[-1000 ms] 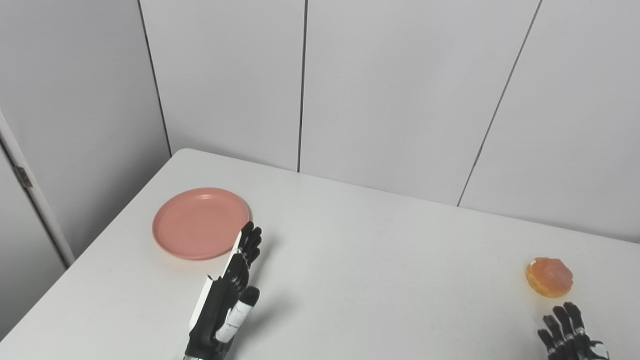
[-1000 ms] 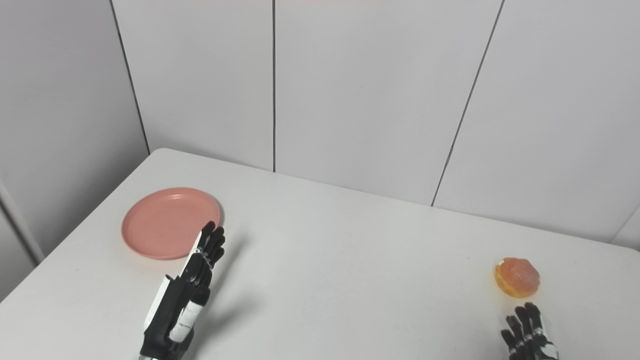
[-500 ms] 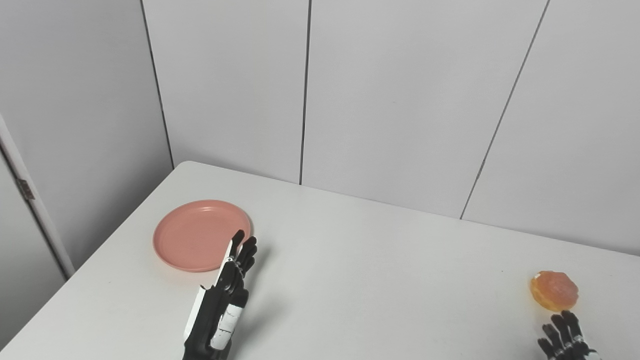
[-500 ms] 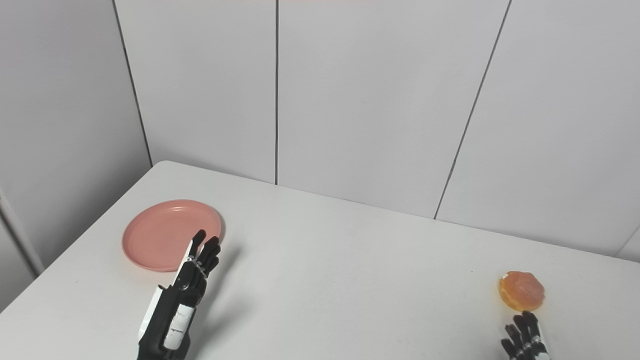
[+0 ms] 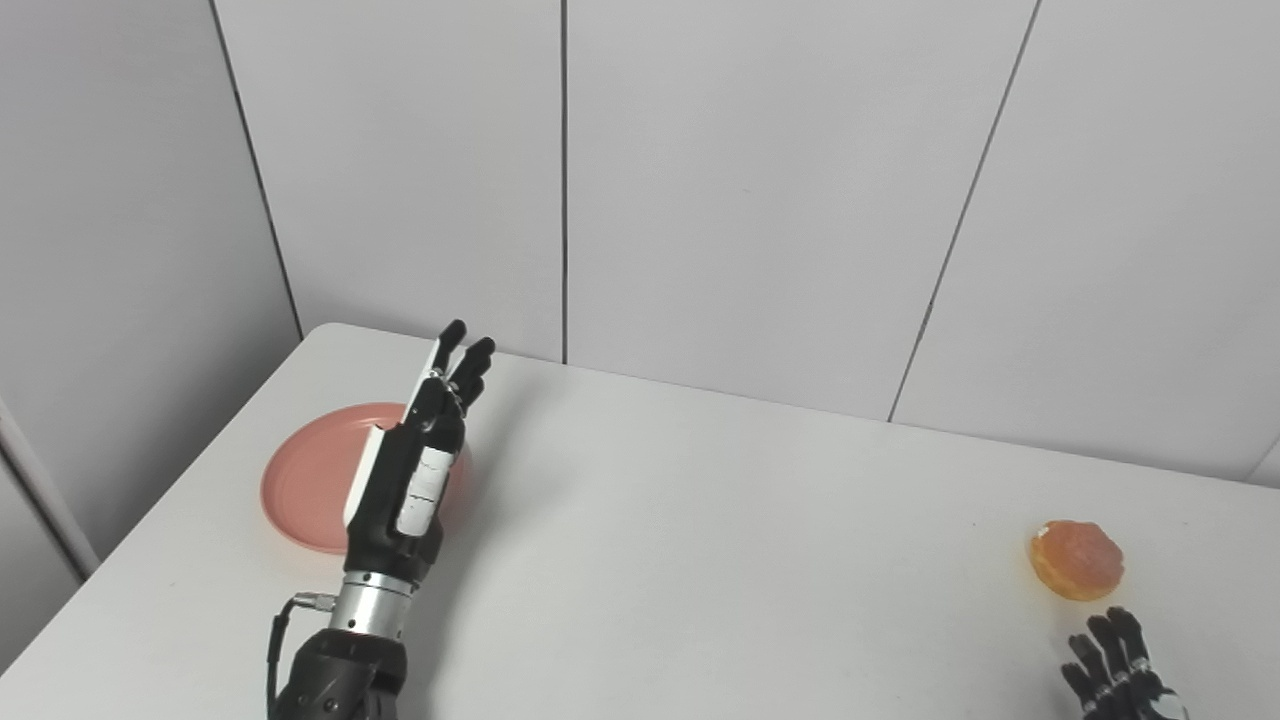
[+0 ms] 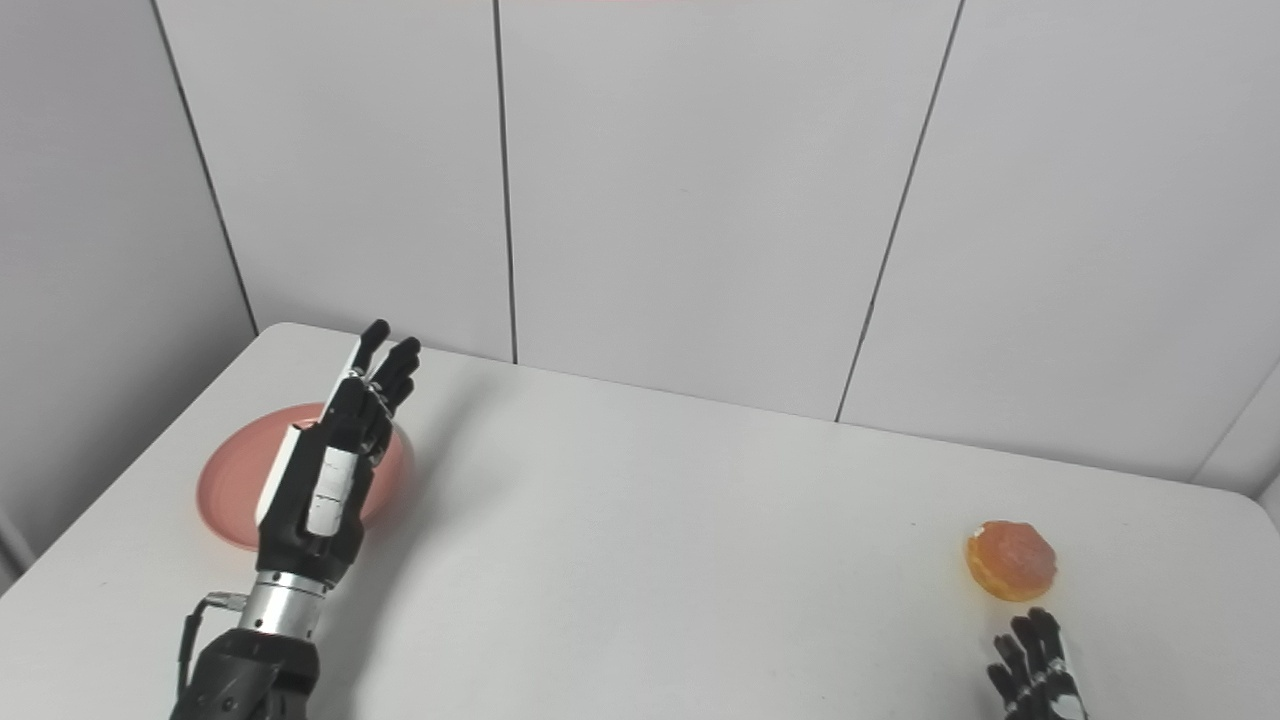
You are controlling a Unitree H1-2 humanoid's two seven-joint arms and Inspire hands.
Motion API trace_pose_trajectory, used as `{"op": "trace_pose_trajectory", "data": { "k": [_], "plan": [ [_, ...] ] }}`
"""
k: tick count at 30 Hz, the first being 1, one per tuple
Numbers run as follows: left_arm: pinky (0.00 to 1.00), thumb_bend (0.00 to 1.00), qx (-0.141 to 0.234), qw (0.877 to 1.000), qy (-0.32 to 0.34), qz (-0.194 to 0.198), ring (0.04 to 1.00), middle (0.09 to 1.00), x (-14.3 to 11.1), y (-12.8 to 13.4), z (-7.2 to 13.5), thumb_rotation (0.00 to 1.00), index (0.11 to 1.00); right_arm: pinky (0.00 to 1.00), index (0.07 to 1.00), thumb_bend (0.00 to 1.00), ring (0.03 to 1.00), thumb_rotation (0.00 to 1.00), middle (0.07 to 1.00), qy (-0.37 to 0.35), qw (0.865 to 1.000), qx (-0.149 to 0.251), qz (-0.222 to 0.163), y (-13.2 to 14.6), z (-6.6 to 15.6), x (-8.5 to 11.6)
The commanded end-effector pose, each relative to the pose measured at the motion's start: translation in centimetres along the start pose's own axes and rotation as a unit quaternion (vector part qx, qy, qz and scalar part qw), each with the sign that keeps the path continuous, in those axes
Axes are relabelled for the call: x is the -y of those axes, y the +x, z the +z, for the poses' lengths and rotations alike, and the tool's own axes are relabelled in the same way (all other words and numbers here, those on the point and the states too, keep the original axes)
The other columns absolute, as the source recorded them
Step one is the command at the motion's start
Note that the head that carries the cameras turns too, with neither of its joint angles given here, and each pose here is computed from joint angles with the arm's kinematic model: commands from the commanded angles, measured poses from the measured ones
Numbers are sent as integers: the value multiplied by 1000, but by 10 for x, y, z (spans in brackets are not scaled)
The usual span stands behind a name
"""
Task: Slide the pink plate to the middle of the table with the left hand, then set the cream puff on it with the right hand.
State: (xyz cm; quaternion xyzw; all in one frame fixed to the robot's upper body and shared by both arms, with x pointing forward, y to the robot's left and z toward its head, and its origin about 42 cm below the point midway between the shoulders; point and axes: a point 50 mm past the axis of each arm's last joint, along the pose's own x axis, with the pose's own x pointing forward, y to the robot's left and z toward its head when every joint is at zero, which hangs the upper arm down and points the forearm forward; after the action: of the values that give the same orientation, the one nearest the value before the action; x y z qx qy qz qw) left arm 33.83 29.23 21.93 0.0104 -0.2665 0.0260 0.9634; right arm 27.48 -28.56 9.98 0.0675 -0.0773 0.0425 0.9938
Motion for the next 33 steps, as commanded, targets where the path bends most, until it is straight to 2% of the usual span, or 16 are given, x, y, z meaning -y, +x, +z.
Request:
{"op": "trace_pose_trajectory", "data": {
  "k": [1, 7, 10, 15, 19, 27, 33],
  "plan": [
    [1000, 985, 55, 998, -1, -11, 976, 946, -3, 30, 24, 890, 992, 1000, 1000, 848, 983, 947, 1000, 21, 999, -36, -8, -21, -22, -6],
    [1000, 1000, 71, 997, 12, 3, 982, 963, -43, 61, 22, 826, 969, 987, 1000, 851, 966, 926, 988, 20, 999, -36, -10, -22, -20, -6],
    [981, 1000, 75, 997, 18, 6, 979, 956, -56, 70, 21, 822, 947, 990, 1000, 843, 970, 923, 991, 19, 999, -37, -11, -23, -18, -7],
    [964, 1000, 74, 997, 35, 5, 967, 955, -81, 84, 17, 804, 965, 982, 1000, 832, 967, 919, 989, 18, 999, -37, -10, -23, -19, -6],
    [959, 1000, 72, 996, 57, -3, 996, 977, -101, 96, 18, 841, 977, 959, 1000, 829, 955, 916, 984, 12, 999, -37, -10, -23, -18, -6],
    [984, 1000, 41, 996, 79, 17, 999, 999, -138, 113, 19, 852, 971, 936, 983, 837, 928, 876, 963, 16, 999, -39, -13, -24, -17, -6],
    [996, 997, 22, 996, 87, 29, 1000, 992, -156, 115, 18, 840, 971, 929, 985, 831, 921, 860, 960, 12, 999, -39, -11, -25, -15, -3]
  ]
}}
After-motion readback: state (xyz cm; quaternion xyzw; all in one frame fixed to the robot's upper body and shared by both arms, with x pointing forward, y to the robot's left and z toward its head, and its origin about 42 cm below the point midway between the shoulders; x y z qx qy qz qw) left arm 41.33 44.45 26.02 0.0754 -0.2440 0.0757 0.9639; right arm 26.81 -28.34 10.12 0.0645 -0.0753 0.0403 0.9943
